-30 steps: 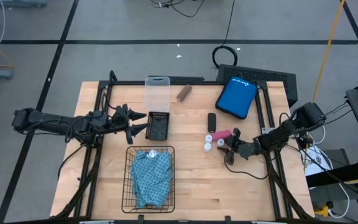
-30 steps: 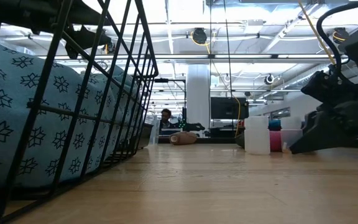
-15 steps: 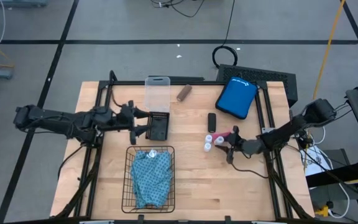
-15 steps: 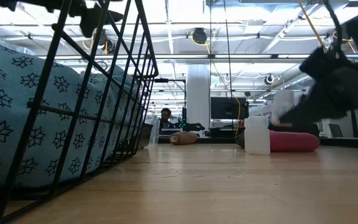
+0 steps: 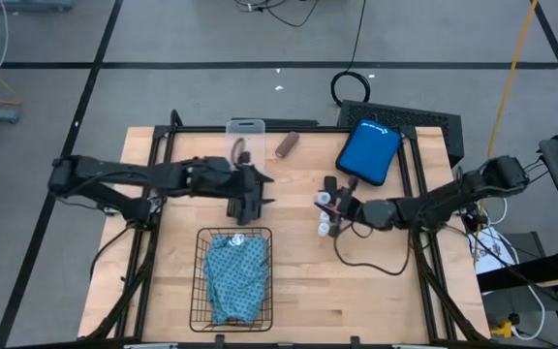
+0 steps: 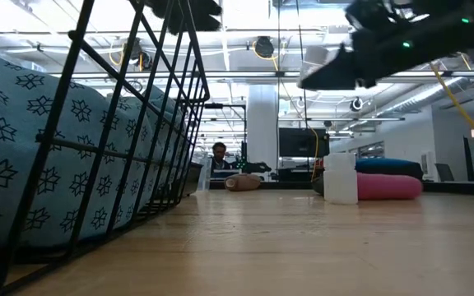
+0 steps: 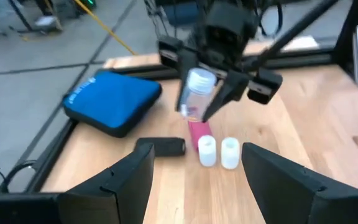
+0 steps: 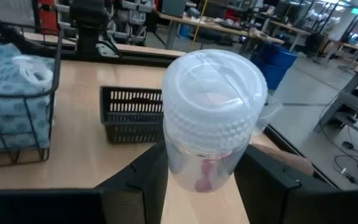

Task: Pick & place medical supplies in basket/bin
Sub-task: Put the bottom right white pill bottle into the black bin

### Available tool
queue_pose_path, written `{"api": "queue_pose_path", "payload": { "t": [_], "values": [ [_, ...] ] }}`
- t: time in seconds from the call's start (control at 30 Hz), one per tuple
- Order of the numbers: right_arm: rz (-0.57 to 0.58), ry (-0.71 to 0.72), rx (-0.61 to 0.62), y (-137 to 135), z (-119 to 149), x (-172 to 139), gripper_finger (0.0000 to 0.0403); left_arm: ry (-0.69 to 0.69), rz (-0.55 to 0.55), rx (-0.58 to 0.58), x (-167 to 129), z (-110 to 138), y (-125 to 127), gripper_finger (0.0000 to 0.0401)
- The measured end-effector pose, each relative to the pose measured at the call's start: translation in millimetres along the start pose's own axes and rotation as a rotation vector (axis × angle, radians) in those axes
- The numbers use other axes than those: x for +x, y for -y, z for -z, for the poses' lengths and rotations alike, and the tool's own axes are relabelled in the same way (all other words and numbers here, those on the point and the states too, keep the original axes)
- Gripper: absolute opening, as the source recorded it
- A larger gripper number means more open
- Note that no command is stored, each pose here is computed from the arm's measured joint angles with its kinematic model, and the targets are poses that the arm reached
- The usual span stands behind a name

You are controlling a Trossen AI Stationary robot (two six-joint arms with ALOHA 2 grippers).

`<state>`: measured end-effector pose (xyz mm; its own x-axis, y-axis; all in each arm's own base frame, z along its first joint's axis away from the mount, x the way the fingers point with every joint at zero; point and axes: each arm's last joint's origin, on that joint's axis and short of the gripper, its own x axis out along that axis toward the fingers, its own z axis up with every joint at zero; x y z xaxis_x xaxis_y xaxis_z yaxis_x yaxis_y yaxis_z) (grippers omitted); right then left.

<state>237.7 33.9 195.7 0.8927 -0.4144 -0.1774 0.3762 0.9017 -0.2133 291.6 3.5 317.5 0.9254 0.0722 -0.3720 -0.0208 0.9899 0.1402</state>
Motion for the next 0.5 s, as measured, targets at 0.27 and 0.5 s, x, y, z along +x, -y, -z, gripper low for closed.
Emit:
{"api": "queue_pose_path", "payload": {
  "t": [0.27, 0.5],
  "values": [
    [-0.042, -0.037, 0.002, -5.8, -3.8, 32.7, 0.0154, -0.098, 0.038, 0.013, 47.0, -8.1, 0.0, 0.0253],
    [-0.077, -0.063, -0.010, -17.8, 3.1, 52.2, 0.0157, -0.165, 0.054, 0.010, 72.2, -3.8, 2.3, 0.0253]
  ]
}}
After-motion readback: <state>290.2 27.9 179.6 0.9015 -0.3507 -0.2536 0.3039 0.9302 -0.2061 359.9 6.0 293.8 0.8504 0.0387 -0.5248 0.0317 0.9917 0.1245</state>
